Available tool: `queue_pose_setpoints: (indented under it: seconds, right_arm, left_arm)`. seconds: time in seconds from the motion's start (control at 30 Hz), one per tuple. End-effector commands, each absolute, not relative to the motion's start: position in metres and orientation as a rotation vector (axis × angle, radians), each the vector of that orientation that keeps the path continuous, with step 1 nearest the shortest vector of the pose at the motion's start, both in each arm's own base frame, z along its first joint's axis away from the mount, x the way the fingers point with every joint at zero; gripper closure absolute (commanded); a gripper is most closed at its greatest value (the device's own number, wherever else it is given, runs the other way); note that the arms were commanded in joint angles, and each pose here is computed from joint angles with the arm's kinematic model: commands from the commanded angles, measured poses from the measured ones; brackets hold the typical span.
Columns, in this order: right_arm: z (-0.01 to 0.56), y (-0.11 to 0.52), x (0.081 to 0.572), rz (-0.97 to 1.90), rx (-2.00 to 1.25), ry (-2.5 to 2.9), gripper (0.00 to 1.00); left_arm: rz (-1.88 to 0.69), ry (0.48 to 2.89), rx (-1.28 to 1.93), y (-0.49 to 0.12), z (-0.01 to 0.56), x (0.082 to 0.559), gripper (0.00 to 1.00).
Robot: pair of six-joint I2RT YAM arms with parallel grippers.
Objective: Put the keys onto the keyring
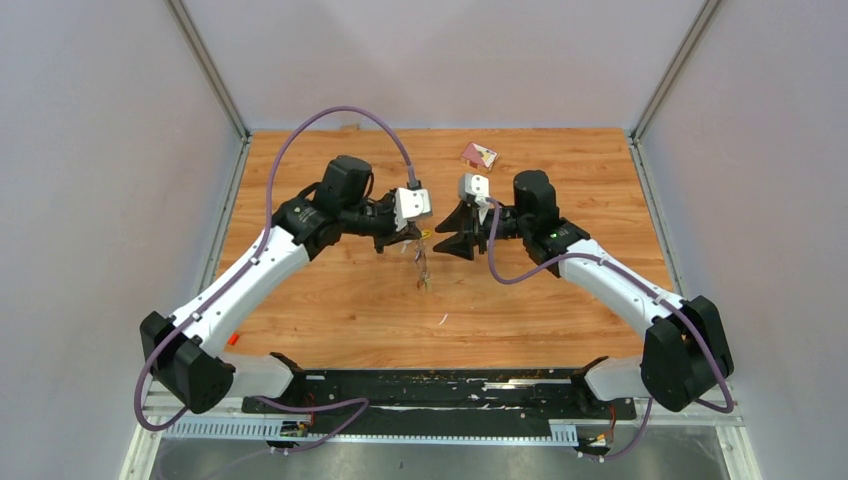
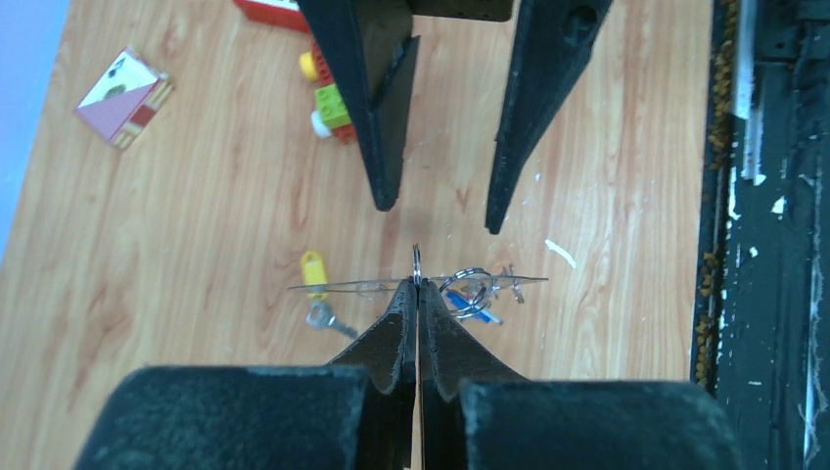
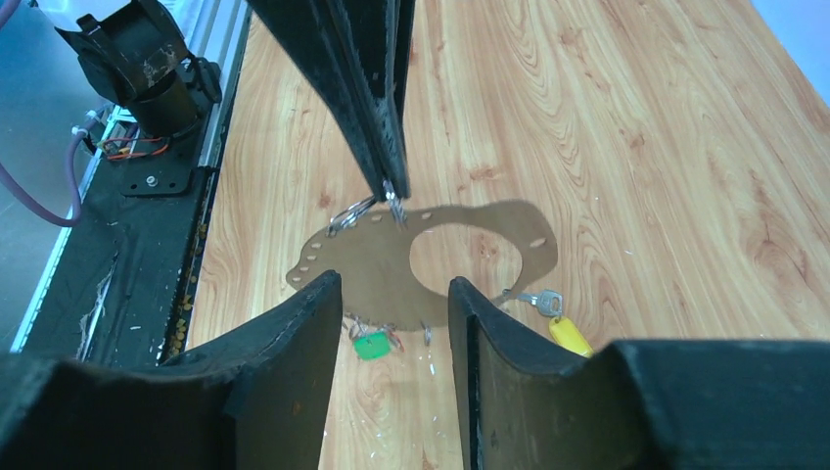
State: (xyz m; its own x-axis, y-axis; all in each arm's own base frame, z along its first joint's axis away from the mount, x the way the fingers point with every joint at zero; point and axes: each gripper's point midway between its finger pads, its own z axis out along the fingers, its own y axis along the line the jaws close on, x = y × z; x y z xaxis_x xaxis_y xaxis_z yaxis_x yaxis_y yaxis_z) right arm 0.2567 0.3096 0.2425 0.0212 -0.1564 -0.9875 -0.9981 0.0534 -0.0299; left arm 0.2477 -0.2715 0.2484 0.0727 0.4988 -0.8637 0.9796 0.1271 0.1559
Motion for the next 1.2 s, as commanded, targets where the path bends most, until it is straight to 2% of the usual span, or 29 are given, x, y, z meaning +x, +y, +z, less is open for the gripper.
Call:
queue_pose_setpoints:
  seconds: [0.0, 0.43, 0.7, 0.97, 1.17]
  right_arm:
    - [0.263, 0.312, 0.259, 1.042, -1.308, 1.258, 0.55]
    - [0.263, 0.324, 0.245, 1.147, -1.324, 1.233, 0.64]
    - [0.256, 0.328, 0.233, 1.216, -1.369, 1.206, 0.66]
    - [0.255, 0.330, 0.234, 1.211, -1.368, 1.215, 0.77]
    - [0.253, 0.333, 0.234, 1.211, -1.371, 1.220, 0.81]
  left_arm:
    - [-0.515, 1.688, 1.521, -0.252, 0.252, 0.255, 1.00]
    - [-0.613, 1.720, 1.584, -0.274, 0.251, 0.229, 1.00]
    - [-0.671, 1.710, 1.569, -0.281, 0.250, 0.225, 1.00]
    - [-0.691, 1.714, 1.577, -0.282, 0.243, 0.223, 1.00]
    - [-0.709, 1.713, 1.571, -0.285, 0.242, 0.222, 1.00]
